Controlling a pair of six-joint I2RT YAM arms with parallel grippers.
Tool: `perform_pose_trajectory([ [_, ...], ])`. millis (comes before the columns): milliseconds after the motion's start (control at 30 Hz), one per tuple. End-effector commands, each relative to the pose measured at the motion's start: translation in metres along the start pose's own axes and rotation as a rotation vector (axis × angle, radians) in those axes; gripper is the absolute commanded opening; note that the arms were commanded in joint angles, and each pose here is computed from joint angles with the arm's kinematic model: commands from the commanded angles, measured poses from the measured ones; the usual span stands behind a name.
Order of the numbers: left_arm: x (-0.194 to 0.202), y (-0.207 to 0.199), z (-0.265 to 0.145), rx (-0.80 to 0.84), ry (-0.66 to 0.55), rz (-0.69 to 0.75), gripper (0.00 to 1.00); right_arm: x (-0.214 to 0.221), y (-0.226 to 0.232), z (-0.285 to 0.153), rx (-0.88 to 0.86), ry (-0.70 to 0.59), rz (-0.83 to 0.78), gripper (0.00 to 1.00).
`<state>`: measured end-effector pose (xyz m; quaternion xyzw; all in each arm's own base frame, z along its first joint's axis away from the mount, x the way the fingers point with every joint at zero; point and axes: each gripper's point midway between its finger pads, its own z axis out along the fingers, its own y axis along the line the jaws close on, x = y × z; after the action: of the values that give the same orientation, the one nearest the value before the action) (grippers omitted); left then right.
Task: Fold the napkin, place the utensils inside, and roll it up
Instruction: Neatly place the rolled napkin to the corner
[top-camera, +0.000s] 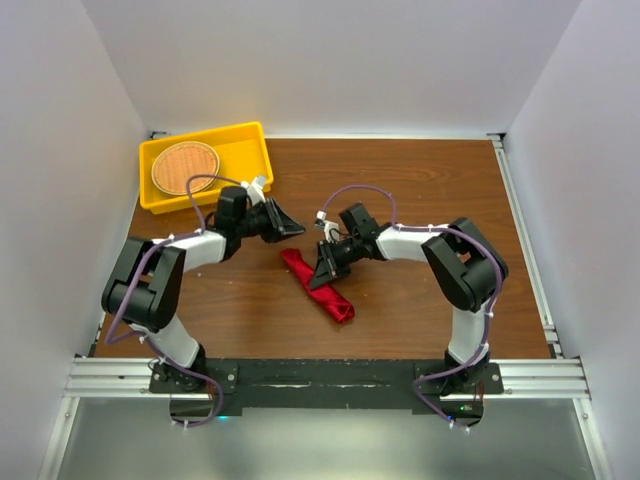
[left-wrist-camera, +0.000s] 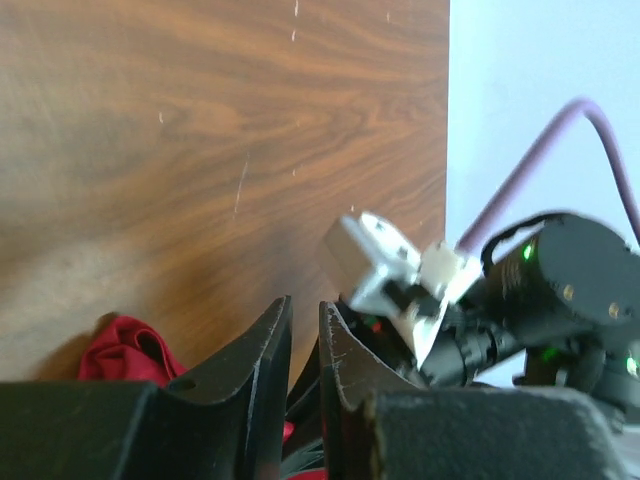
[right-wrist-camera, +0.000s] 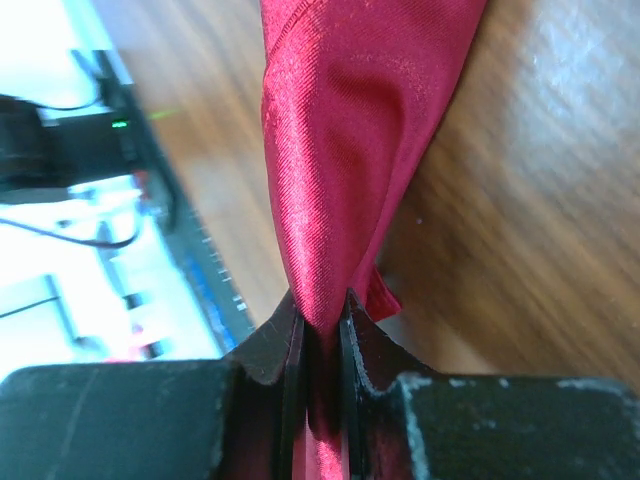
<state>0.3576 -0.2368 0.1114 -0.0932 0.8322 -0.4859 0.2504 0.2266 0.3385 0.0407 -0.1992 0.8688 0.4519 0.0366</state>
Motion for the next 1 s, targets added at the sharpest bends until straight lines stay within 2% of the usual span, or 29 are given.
perform_pose_trajectory([
  [0, 0.029, -0.014, 0.006, 0.103, 0.036, -0.046, 0.21, -0.010, 0.005, -0.009, -0.164, -0.033, 0.067, 0.00],
  [233, 0.064, -0.020, 0.029, 0.163, 0.089, -0.041, 0.19, 0.001, -0.040, -0.013, -0.080, -0.052, 0.129, 0.00],
  [533, 0.076, 0.011, 0.049, 0.104, 0.111, -0.029, 0.18, 0.018, -0.064, -0.015, -0.018, -0.029, 0.151, 0.00],
  [667, 0.083, 0.034, 0.054, 0.031, 0.131, -0.021, 0.15, 0.014, -0.065, -0.022, 0.035, -0.020, 0.132, 0.07],
  [767, 0.087, 0.042, 0.055, 0.003, 0.141, -0.027, 0.15, 0.008, -0.062, -0.033, 0.092, -0.017, 0.091, 0.16],
  [900, 0.090, 0.048, 0.054, -0.020, 0.154, -0.029, 0.14, 0.006, -0.056, -0.050, 0.170, 0.001, 0.050, 0.35],
  [967, 0.090, 0.049, 0.054, -0.024, 0.157, -0.023, 0.14, 0.002, -0.054, -0.059, 0.214, -0.008, 0.029, 0.40],
])
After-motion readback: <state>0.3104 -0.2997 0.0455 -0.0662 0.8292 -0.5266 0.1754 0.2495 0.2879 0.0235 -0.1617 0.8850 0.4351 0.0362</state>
